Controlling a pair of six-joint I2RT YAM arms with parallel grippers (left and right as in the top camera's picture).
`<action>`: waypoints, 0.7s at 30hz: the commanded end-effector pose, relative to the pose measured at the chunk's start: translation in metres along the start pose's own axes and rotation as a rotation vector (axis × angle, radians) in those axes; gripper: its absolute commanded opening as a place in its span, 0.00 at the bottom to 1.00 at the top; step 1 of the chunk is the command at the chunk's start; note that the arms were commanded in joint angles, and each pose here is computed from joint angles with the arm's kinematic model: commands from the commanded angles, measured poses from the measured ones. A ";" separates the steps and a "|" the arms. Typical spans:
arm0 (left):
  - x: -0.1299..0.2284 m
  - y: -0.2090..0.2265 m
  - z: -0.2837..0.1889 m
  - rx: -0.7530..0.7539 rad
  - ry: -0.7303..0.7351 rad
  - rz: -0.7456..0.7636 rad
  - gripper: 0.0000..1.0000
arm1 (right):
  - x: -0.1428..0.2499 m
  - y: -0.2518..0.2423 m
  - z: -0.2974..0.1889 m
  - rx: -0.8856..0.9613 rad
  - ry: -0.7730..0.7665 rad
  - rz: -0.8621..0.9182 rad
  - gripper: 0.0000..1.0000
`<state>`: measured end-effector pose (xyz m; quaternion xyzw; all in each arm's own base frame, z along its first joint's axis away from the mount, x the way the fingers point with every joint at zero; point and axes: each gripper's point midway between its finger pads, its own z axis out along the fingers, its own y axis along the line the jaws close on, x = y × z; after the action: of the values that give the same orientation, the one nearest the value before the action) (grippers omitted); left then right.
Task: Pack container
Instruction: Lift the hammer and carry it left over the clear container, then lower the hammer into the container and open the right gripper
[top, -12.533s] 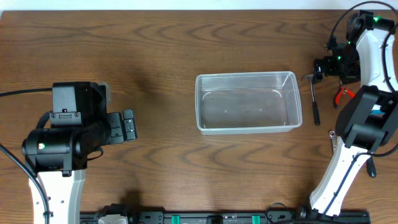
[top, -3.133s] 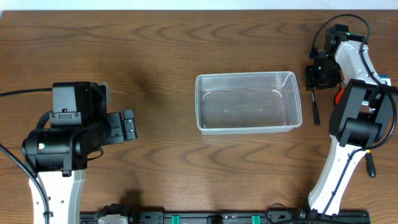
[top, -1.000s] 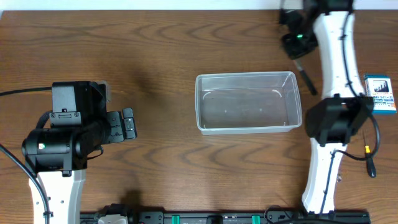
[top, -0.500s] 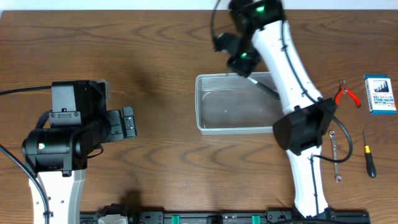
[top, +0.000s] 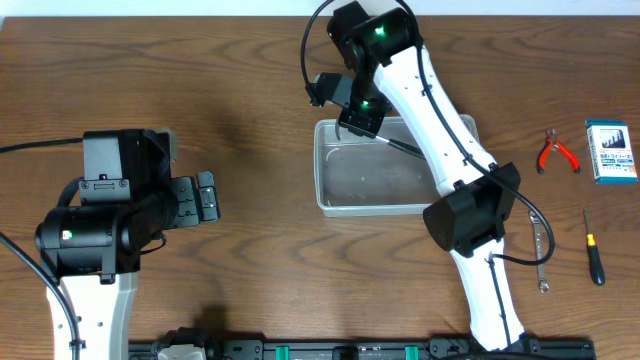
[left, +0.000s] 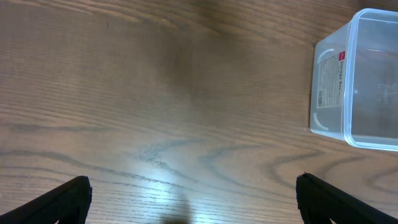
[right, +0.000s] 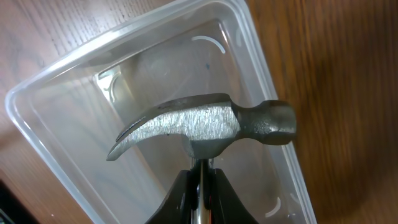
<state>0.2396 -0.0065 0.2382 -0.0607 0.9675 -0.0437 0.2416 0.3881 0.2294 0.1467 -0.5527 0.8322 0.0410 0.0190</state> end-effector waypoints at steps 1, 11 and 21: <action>-0.004 0.003 -0.004 -0.016 -0.019 -0.012 0.98 | 0.000 0.007 -0.008 -0.017 -0.027 -0.028 0.08; -0.004 0.003 -0.004 -0.016 -0.019 -0.012 0.98 | 0.008 0.012 0.034 -0.074 0.034 -0.023 0.10; -0.004 0.003 -0.004 -0.016 -0.019 -0.012 0.98 | 0.014 0.012 0.078 -0.099 0.058 -0.013 0.10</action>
<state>0.2397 -0.0065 0.2381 -0.0607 0.9675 -0.0437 0.2416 0.3741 0.2263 0.0615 -0.5551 0.8286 0.0583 -0.0430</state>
